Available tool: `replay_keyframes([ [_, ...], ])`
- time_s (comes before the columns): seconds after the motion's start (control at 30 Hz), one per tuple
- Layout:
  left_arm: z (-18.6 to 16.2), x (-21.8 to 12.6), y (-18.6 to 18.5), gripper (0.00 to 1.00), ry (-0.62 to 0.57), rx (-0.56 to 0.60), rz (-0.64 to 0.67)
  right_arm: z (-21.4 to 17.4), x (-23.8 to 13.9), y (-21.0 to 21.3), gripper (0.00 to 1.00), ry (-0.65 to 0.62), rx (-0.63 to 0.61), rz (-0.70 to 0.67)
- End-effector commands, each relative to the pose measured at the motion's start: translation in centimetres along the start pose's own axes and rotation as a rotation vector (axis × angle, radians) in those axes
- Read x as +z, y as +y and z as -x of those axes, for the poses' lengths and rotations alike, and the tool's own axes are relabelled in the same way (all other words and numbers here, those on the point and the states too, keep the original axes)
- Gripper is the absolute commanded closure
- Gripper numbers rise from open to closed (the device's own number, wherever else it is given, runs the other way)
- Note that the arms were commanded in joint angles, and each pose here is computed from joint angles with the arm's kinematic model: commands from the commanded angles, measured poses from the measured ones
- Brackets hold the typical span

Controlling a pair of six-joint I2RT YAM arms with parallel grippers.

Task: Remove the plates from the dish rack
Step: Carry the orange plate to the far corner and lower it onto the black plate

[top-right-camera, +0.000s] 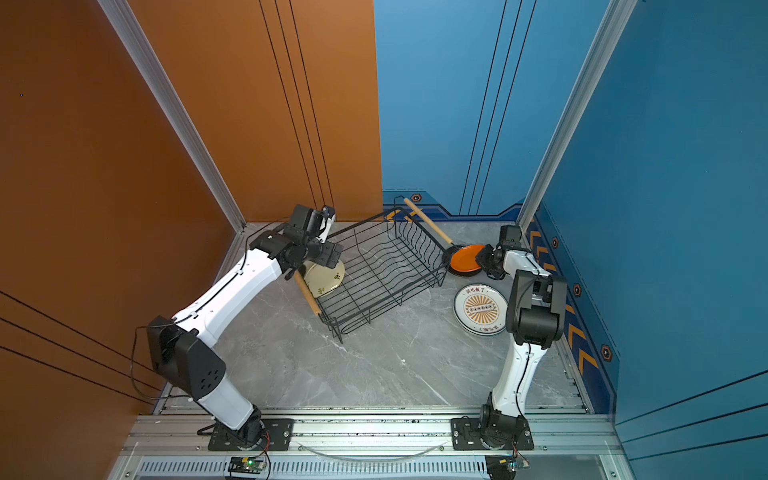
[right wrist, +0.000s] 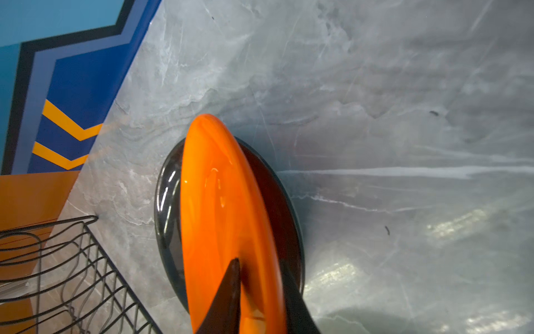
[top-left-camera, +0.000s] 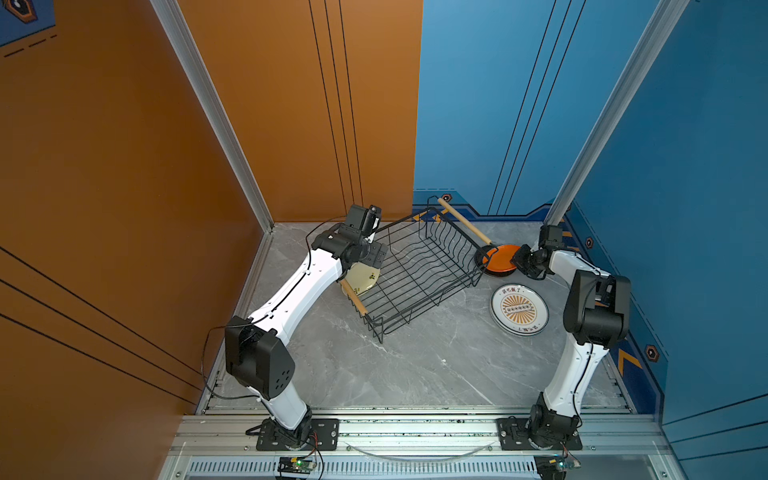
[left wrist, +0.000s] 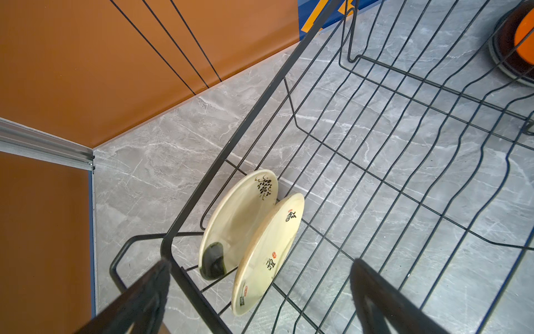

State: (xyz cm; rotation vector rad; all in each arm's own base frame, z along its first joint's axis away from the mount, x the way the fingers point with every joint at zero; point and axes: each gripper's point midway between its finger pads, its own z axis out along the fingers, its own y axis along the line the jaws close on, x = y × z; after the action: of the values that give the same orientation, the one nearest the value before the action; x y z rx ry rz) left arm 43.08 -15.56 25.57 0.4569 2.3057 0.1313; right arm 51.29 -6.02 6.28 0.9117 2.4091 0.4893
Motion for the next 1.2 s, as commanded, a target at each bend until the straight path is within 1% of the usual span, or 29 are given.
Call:
replay_keyframes([
  [0.0, 0.7, -1.4, 0.8, 0.02, -0.038, -0.014, 0.04, -0.3, 0.1, -0.3, 0.74, 0.012, -0.028, -0.048],
  [0.17, 0.5, -1.3, 0.9, 0.02, -0.03, -0.018, 0.042, -0.2, -0.1, -0.5, 0.63, 0.014, -0.03, -0.064],
  [0.23, 0.5, -1.2, 1.0, 0.02, -0.029, -0.02, 0.042, -0.8, 0.9, -1.1, 0.58, 0.038, -0.028, -0.081],
  [0.4, 0.3, -1.1, 1.1, 0.02, -0.016, -0.018, 0.043, -1.2, 1.3, -1.0, 0.48, 0.051, -0.05, -0.104],
  [0.7, -0.2, -0.6, 0.9, 0.02, 0.015, -0.009, 0.043, -1.7, 2.1, -1.1, 0.38, 0.074, -0.093, -0.173],
  [0.87, -0.6, 0.1, 1.0, 0.02, 0.052, 0.002, 0.058, -2.0, 2.1, -0.7, 0.28, 0.082, -0.139, -0.222],
  [1.17, -0.8, 0.2, 0.8, 0.02, 0.058, 0.008, 0.047, -2.8, 2.9, -0.1, 0.11, 0.134, -0.243, -0.307],
])
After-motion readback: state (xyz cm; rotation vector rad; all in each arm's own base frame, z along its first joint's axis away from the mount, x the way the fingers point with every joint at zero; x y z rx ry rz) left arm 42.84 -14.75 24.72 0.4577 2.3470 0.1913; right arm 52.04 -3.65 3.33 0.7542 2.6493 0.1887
